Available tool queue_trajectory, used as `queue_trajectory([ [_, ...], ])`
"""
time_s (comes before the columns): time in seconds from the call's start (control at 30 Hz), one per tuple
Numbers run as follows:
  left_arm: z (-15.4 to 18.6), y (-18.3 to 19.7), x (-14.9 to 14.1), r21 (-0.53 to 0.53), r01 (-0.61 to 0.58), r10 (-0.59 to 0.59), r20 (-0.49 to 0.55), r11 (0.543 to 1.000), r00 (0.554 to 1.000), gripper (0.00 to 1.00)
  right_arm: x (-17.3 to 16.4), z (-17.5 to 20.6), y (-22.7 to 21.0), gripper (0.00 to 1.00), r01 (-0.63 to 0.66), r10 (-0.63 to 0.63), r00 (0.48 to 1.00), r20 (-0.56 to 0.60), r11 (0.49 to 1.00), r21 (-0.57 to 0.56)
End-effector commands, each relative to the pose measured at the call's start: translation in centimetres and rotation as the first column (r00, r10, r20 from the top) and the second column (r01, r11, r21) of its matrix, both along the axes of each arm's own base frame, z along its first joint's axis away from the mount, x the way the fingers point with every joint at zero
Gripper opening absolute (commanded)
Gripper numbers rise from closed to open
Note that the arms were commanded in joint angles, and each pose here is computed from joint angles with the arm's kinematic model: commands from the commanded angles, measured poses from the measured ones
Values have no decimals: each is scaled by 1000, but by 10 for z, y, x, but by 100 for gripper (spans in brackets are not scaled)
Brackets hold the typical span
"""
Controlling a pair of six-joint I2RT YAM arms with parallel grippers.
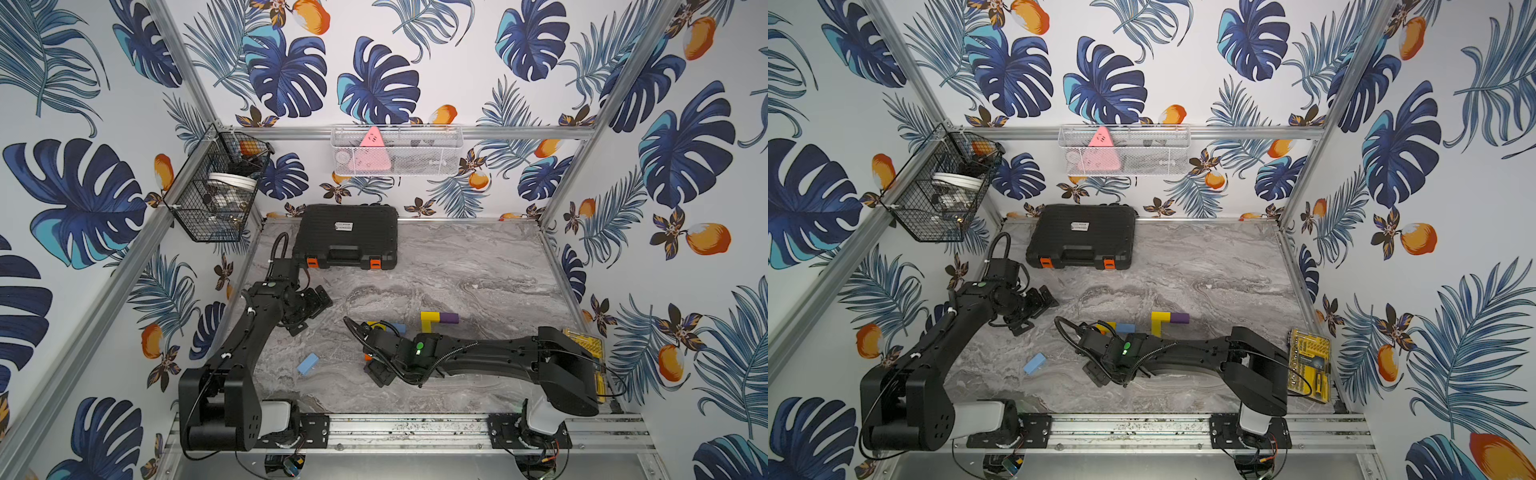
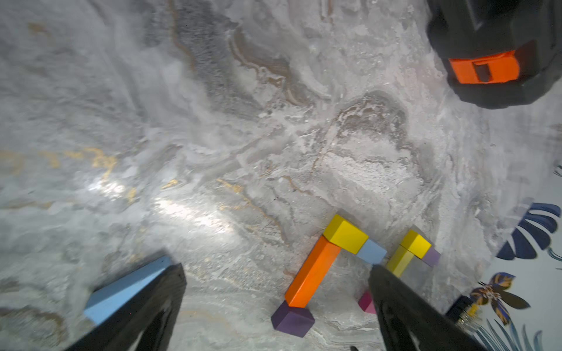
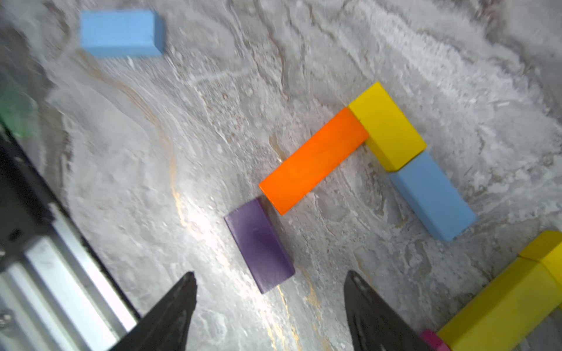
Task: Assemble the letter c with building blocks
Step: Assemble the building block at the center of the board, then adjust the building block at the center of the board.
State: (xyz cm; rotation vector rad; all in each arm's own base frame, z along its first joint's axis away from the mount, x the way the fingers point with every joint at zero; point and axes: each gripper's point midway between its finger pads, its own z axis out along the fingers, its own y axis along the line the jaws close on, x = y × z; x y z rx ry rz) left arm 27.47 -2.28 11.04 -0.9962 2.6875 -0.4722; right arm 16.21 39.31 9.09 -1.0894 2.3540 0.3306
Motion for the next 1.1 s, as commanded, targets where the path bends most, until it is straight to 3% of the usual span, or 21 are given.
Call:
queue_trajectory([
  [0.0, -13, 21, -42, 116, -63, 78, -131, 991, 988, 99, 2, 19, 9, 80, 25, -22, 999, -30, 997, 79],
  [0.17, -28, 30, -77, 165, -159, 189, -184, 973, 965, 99, 11, 35, 7, 86, 66, -57, 996, -62, 986, 154],
  [0.33, -47, 23, -89, 126, -213, 236, -214, 969, 948, 99, 17, 42, 2, 87, 91, -71, 992, -100, 975, 202],
  [1.07, -74, -23, -54, -11, -146, 142, -165, 989, 976, 99, 19, 31, -19, 87, 167, -136, 976, -169, 969, 180],
])
